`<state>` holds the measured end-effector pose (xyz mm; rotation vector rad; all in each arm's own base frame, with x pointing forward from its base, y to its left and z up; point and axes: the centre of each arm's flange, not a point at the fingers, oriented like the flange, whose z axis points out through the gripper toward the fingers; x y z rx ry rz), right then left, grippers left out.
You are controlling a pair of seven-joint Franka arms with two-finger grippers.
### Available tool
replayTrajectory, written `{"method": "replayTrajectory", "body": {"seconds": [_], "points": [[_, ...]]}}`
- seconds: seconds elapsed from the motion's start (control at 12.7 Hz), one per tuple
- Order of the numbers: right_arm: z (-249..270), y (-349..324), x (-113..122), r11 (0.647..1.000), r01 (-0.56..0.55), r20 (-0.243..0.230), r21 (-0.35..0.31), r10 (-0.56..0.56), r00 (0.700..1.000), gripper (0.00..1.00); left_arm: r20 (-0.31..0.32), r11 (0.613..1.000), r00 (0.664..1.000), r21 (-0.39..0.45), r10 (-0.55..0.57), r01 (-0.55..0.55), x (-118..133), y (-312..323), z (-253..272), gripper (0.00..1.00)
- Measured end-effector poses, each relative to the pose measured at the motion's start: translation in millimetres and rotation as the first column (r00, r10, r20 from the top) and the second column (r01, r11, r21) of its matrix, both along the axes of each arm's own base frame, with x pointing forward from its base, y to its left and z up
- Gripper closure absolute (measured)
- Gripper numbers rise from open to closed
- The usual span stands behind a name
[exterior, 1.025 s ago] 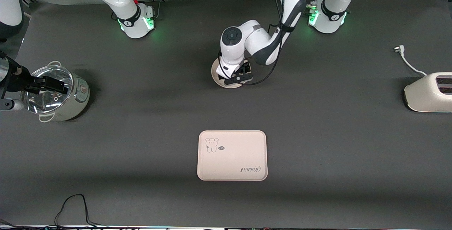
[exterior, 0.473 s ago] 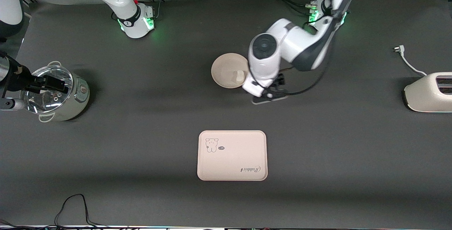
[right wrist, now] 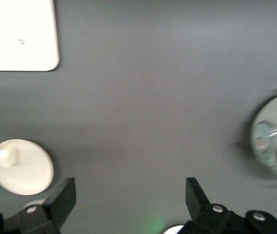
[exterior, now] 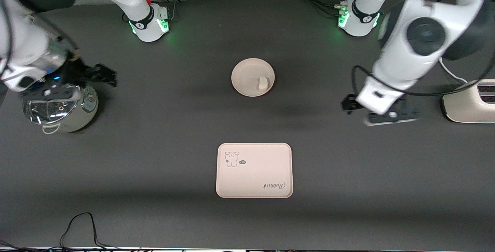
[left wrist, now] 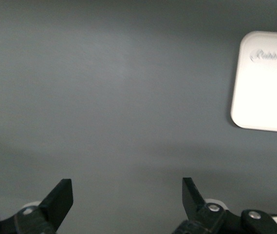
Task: Place bun in plate and plate on tray
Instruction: 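Open the left gripper and withdraw it while the right gripper rises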
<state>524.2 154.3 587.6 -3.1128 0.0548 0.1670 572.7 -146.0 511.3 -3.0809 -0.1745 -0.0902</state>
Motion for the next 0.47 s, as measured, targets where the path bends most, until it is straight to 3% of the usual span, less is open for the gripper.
{"method": "replayTrajectory", "body": {"seconds": [0.16,0.47], "points": [[1.8,77.9,-29.0,0.999,0.050,0.007,0.005,-0.050,0.999,0.00,-0.006,0.998,0.999,-0.034,0.044,-0.044,-0.6,39.8,16.7,0.00],[-4.9,223.5,-119.7,0.995,0.098,0.024,-0.002,-0.098,0.995,0.00,-0.043,0.997,0.997,-0.051,0.056,-0.058,-4.9,104.1,28.3,0.00]]}}
